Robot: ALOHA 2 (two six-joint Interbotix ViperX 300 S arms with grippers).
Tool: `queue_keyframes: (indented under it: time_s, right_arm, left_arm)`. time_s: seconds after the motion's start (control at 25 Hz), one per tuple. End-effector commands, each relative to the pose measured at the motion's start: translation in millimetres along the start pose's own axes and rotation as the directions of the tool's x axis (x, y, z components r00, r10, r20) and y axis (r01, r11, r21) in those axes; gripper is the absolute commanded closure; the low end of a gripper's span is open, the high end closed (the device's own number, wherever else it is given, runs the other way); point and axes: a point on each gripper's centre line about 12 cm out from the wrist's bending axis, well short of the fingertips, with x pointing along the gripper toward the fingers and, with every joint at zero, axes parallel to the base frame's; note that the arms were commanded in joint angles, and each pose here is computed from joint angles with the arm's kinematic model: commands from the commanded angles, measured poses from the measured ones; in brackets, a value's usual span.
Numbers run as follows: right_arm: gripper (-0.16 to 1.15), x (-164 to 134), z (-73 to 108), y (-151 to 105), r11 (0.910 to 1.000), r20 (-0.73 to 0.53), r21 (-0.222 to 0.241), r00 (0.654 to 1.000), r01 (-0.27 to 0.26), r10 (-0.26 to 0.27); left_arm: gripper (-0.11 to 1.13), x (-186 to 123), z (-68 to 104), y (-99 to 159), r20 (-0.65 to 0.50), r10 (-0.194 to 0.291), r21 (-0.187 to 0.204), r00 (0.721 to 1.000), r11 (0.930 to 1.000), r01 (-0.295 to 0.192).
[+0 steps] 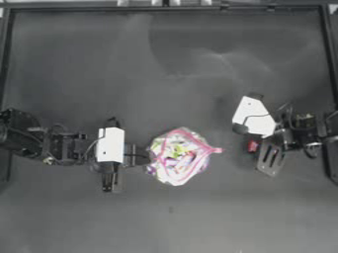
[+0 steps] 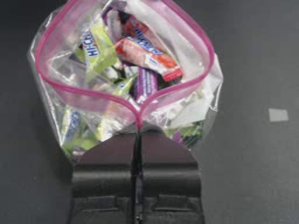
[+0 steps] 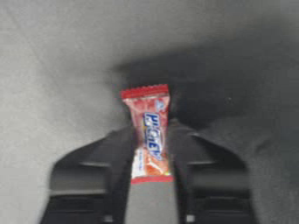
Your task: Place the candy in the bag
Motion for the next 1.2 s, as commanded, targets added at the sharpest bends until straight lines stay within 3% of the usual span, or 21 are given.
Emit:
queue_keyframes:
  time_s: [0.04, 0.4, 0.84, 1.0, 1.2]
  right_arm:
    - [0.46, -2, 2.5, 1, 1.0, 0.01, 0.003, 1.0, -0.004, 0.004]
    - [0.47, -10, 5.5, 1, 1.0, 0.02, 0.003, 1.0, -0.007, 0.007]
    - [0.47, -86, 31.5, 1, 0.9997, 0.178, -0.024, 0.984, -0.007, 0.012]
    - [0.47, -112, 43.5, 6, 0.9988, 0.252, -0.047, 0.967, -0.012, 0.023]
    - [0.47, -136, 65.2, 25, 0.9935, 0.341, -0.112, 0.938, -0.021, 0.058]
  left_arm:
    - [0.93, 1, 10.9, 1, 0.032, 0.002, 0.003, 0.999, 1.0, -0.002]
    - [0.93, 1, 10.9, 1, 0.032, 0.002, 0.003, 0.999, 1.0, -0.002]
    - [0.93, 1, 10.9, 1, 0.032, 0.003, 0.001, 0.999, 1.0, -0.003]
    - [0.93, 1, 10.9, 1, 0.032, 0.003, 0.001, 0.999, 1.0, -0.003]
    - [0.93, 1, 10.9, 1, 0.032, 0.003, -0.002, 0.999, 1.0, -0.003]
